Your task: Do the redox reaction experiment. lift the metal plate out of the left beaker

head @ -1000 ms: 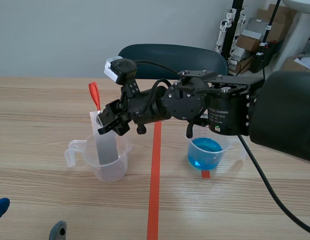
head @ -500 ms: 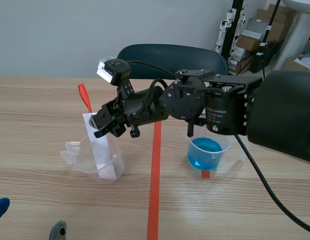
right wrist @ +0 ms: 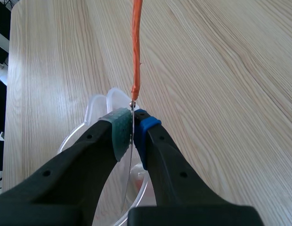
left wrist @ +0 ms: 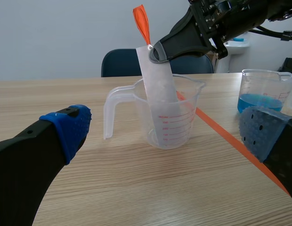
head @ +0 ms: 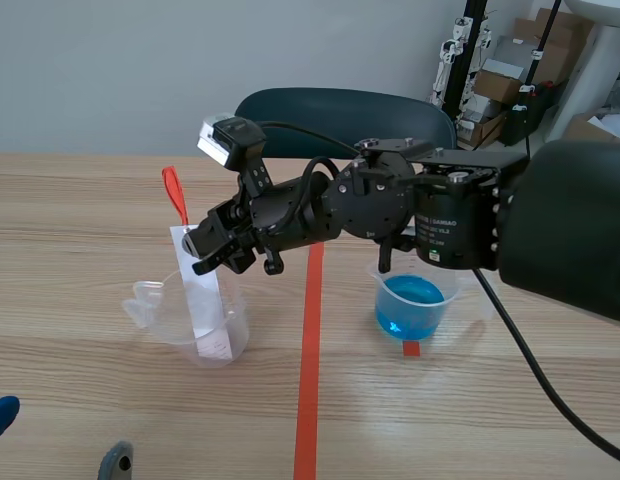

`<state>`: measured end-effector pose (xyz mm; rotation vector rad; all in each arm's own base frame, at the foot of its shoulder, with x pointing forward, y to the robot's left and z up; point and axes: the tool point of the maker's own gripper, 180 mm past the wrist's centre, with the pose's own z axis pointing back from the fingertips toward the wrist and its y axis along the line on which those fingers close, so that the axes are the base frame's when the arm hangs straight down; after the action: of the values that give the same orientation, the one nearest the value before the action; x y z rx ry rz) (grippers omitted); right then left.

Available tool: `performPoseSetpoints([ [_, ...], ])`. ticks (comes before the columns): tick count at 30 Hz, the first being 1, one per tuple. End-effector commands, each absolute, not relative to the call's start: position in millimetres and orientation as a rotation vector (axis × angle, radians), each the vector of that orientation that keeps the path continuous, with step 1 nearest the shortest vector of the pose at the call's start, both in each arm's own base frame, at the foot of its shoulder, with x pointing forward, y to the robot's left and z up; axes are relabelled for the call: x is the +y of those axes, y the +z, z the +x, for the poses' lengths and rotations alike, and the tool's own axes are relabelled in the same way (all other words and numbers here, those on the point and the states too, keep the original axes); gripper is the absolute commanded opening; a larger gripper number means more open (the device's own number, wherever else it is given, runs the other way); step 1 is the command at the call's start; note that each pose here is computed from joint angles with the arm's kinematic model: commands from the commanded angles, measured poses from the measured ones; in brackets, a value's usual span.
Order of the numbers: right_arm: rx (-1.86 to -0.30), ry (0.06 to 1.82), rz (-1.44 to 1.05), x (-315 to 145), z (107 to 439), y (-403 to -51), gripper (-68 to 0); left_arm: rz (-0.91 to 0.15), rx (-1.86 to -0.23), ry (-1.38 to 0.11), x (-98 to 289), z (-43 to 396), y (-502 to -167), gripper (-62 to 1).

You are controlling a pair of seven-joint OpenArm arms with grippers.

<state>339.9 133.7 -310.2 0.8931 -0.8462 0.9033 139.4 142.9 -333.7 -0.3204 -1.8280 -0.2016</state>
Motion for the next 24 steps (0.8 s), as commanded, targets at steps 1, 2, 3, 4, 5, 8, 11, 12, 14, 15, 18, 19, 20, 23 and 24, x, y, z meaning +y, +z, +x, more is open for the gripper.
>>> performPoseSetpoints([
  [1,-0.870,0.920,0.876,129.6,348.5,-301.1,-66.0,-0.313,-1.851,-0.204,147.7,140.4,-328.6,1.4],
  [2,-0.872,0.918,0.874,128.1,349.3,-301.3,-66.0,-0.313,-1.851,-0.204,147.7,140.4,-328.6,1.4],
  [3,-0.872,0.915,0.871,126.5,350.0,-301.7,-66.0,-0.313,-1.851,-0.204,147.7,140.4,-328.6,1.4],
  [4,-0.872,0.914,0.868,124.9,350.7,-302.3,-66.0,-0.313,-1.851,-0.204,147.7,140.4,-328.6,1.4],
  [5,-0.874,0.912,0.866,123.1,351.5,-302.6,-66.0,-0.313,-1.851,-0.204,147.7,140.4,-328.6,1.4],
  [8,-0.879,0.902,0.861,118.4,353.9,-303.0,-66.0,-0.313,-1.851,-0.205,147.8,140.4,-328.6,1.4],
  [11,-0.883,0.896,0.855,114.1,355.9,-303.7,-66.0,-0.313,-1.851,-0.205,147.8,140.4,-328.6,1.4],
  [12,-0.886,0.894,0.854,112.7,356.8,-303.6,-66.0,-0.313,-1.851,-0.205,147.8,140.4,-328.6,1.4],
  [14,-0.895,0.888,0.854,110.5,358.3,-302.9,-66.0,-0.313,-1.851,-0.205,147.8,140.4,-328.6,1.4],
  [15,-0.901,0.884,0.856,109.7,359.2,-301.9,-66.0,-0.313,-1.851,-0.205,147.8,140.4,-328.6,1.4],
  [18,-0.915,0.888,0.891,111.1,356.9,-296.8,-66.0,-0.313,-1.851,-0.205,147.8,140.4,-328.6,1.4],
  [19,-0.916,0.894,0.908,111.8,354.9,-294.9,-66.1,-0.313,-1.851,-0.205,147.8,140.4,-328.6,1.4],
  [20,-0.918,0.895,0.927,112.9,353.2,-292.5,-66.1,-0.313,-1.851,-0.205,147.8,140.4,-328.6,1.4],
  [23,-0.916,0.904,0.956,114.8,349.4,-289.7,-66.1,-0.313,-1.851,-0.205,147.8,140.4,-328.6,1.4],
  [24,-0.917,0.904,0.958,115.0,349.2,-289.4,-66.1,-0.313,-1.851,-0.205,147.8,140.4,-328.6,1.4],
])
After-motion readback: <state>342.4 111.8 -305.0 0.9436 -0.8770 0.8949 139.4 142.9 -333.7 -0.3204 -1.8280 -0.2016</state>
